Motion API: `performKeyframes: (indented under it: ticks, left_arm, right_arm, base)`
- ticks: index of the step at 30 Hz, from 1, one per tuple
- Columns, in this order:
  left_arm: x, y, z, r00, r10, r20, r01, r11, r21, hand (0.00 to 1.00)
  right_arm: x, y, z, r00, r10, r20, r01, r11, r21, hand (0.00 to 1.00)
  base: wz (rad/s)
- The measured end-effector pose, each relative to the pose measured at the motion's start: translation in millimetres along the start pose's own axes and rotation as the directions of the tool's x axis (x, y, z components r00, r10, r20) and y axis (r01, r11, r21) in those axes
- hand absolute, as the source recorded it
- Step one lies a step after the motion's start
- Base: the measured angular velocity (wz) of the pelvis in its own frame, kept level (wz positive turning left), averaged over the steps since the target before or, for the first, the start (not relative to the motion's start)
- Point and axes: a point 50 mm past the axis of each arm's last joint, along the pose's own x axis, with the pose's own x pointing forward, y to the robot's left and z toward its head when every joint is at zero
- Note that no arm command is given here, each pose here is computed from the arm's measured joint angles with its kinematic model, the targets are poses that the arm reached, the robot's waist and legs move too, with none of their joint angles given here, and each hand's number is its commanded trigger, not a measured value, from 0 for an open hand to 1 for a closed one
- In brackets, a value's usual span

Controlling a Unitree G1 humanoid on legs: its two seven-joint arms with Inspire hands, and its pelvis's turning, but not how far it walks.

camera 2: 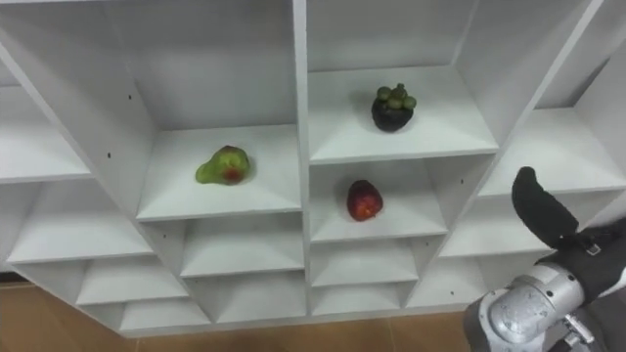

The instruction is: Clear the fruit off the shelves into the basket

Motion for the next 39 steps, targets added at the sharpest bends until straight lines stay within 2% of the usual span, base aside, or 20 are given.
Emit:
performKeyframes:
  ticks: [3,8,21,26,33,39]
  left_arm:
    - [0.1,1.1,0,1.000,0.005,0.000,-0.005,1.000,0.006,1.00]
    - [0.8,1.7,2,1.000,0.006,0.006,-0.006,1.000,0.009,1.00]
    - [0.7,-0.7,1,1.000,-0.007,-0.007,0.007,1.000,0.020,1.00]
    - [0.6,-2.6,0,1.000,-0.022,-0.011,0.022,0.999,0.039,1.00]
    - [1.3,-7.9,2,0.998,-0.058,-0.017,0.059,0.995,0.076,1.00]
    - [1.0,-8.4,1,0.998,-0.059,-0.017,0.060,0.995,0.083,1.00]
  right_arm:
    - [-2,6,12,0.995,0.044,0.091,-0.042,0.999,-0.018,0.00]
    - [-9,18,25,0.977,0.138,0.160,-0.138,0.990,-0.012,0.00]
    - [-25,41,39,0.907,0.371,0.202,-0.371,0.928,-0.037,0.00]
    - [-31,45,40,0.885,0.408,0.227,-0.401,0.913,-0.077,0.00]
    - [-48,65,49,0.771,0.565,0.293,-0.548,0.824,-0.145,0.00]
    - [-56,73,49,0.720,0.635,0.279,-0.619,0.770,-0.156,0.00]
  base:
    - [0.00]
    - [0.00]
    - [0.00]
    - [0.00]
    - [0.00]
    - [0.00]
